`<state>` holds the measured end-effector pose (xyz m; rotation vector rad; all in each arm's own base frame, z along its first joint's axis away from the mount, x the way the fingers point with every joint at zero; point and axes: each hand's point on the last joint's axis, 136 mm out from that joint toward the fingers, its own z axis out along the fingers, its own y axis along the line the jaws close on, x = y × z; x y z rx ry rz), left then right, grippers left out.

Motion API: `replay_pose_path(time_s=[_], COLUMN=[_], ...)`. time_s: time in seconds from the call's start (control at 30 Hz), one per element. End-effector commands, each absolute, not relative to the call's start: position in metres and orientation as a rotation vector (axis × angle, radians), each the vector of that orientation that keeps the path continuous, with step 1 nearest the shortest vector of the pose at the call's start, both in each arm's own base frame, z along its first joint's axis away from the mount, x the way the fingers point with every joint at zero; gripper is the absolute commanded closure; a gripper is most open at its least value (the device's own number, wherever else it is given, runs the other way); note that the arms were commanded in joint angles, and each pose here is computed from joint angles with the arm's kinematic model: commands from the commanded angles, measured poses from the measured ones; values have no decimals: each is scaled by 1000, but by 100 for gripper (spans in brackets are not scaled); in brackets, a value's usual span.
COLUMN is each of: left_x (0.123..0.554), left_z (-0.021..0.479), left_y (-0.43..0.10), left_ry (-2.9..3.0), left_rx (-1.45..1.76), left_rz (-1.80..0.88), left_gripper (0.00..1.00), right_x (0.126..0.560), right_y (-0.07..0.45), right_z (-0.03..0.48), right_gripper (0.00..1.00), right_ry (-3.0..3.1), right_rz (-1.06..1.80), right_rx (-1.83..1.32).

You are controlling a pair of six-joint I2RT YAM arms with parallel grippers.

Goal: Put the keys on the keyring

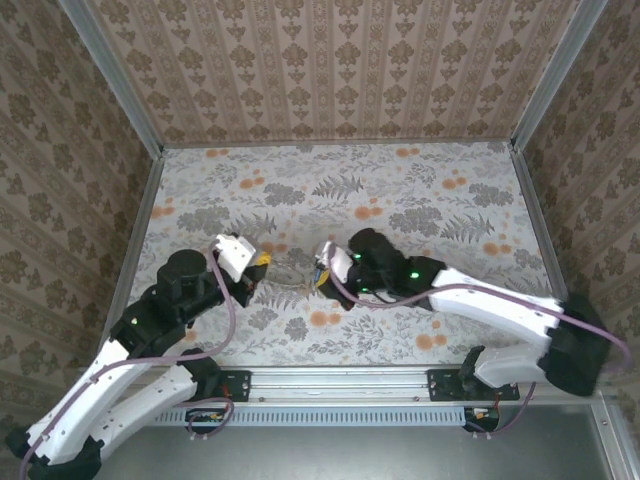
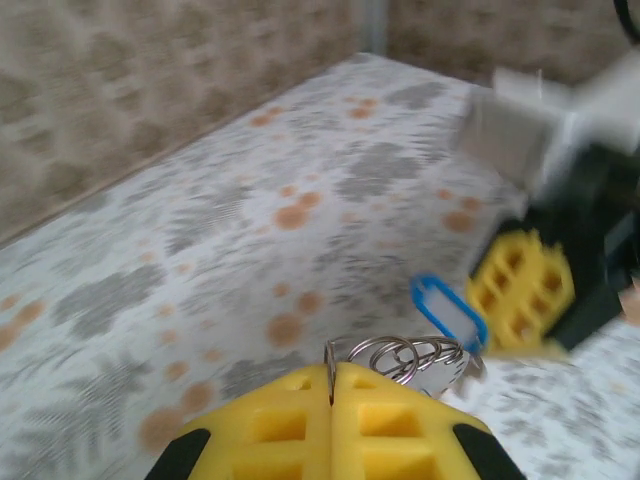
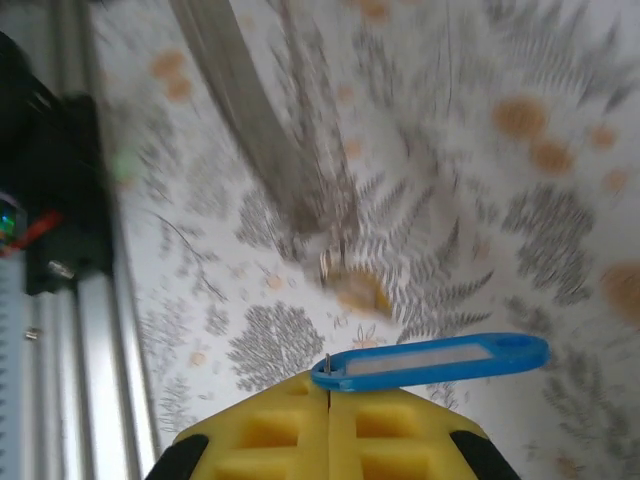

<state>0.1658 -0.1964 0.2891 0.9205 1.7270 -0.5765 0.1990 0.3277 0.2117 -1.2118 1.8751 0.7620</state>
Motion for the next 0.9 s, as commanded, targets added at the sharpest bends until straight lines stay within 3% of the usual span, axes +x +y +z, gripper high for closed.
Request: replay_pose_path(time_s=[0.0,0.27,0.67,0.87], left_x=[135,121,89,89], left_z=[323,331,333,333], left_y=[-230,-261,-265,-264], left_ry=[1501,1436,1336,1320], left_rx=[1129,1302,1445,1437], left_rz=[-750,-903,-1053,-1050], left_gripper=[100,100,100,100], right_x=[178,152,136,160], right_y=[316,305,303,309], right_z=[243,273,290,267], right_gripper=[100,100,100,100], right_ry=[1729,1569,1440,1656], right_rz=[807,858,890,796], right_rx=[-1261,-1325,-1409,-1442])
